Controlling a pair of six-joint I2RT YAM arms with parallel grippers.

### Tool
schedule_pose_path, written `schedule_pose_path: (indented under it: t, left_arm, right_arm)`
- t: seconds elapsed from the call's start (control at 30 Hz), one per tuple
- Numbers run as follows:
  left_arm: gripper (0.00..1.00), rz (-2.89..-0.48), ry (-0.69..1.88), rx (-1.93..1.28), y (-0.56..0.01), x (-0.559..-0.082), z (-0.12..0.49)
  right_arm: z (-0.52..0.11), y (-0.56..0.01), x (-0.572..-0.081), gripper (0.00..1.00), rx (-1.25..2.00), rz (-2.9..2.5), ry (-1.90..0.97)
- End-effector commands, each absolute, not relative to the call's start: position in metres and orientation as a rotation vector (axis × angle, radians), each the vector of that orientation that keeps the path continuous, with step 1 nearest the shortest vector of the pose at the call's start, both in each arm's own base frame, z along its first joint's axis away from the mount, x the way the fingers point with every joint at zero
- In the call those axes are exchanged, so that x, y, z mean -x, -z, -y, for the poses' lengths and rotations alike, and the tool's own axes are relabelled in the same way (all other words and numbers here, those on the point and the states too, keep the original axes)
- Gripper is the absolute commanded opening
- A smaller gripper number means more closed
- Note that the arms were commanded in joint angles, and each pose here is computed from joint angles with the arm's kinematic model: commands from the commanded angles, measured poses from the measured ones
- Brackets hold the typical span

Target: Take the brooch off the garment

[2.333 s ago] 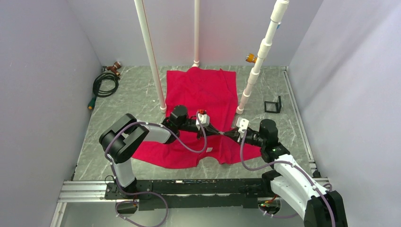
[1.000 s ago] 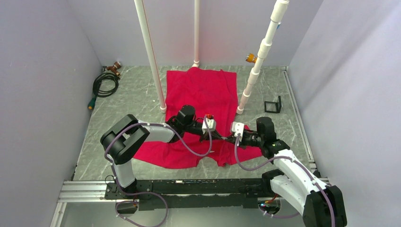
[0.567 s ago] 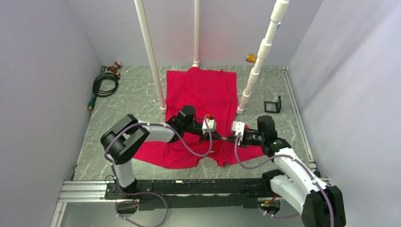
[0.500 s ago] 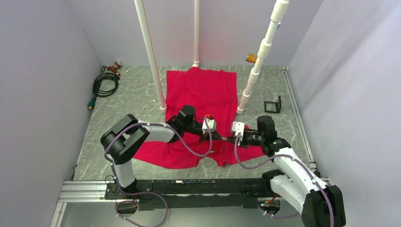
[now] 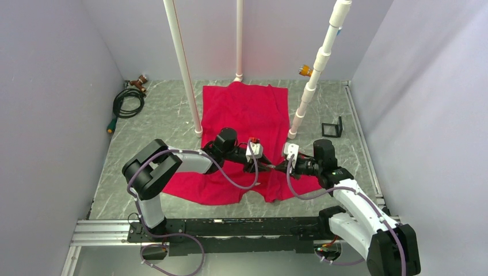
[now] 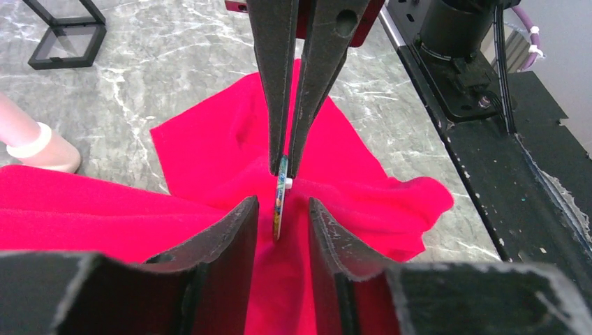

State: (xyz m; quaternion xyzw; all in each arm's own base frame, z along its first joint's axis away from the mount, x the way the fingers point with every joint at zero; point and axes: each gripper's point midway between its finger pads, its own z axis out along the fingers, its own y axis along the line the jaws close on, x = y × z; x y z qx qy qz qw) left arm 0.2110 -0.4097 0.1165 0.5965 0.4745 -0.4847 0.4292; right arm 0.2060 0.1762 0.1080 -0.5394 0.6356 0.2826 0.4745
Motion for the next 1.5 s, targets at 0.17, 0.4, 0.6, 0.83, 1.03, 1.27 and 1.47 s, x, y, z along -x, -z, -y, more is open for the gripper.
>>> schedule_pose_path:
  t: [0.17, 0.4, 0.6, 0.83, 1.03, 1.27, 1.47]
  left_arm:
    - [0.39, -1.158, 1.183, -1.347, -0.135, -0.223, 0.410]
    - [0.37, -1.151, 1.199, -1.323, -0.139, -0.221, 0.410]
    - [0.32, -1.186, 1.195, -1.304, -0.137, -0.225, 0.411]
    - [0.35, -1.219, 1.192, -1.283, -0.134, -0.229, 0.412]
    - [0.37, -1.232, 1.204, -1.266, -0.136, -0.231, 0.413]
    - [0.37, -1.264, 1.214, -1.251, -0.135, -0.234, 0.416]
    - [0.40, -1.275, 1.239, -1.236, -0.137, -0.232, 0.416]
  right_arm:
    - [-0.185, -0.130, -0.212, 0.00, 1.047, -1.664, -0.838]
    - [-0.185, -0.133, -0.216, 0.00, 0.965, -1.694, -0.855]
    - [-0.184, -0.133, -0.219, 0.00, 0.938, -1.703, -0.844]
    - [-0.184, -0.133, -0.221, 0.00, 0.920, -1.709, -0.840]
    - [-0.183, -0.133, -0.222, 0.00, 0.918, -1.710, -0.836]
    - [-0.183, -0.133, -0.221, 0.00, 0.921, -1.705, -0.837]
    - [-0.184, -0.134, -0.221, 0.00, 0.926, -1.701, -0.836]
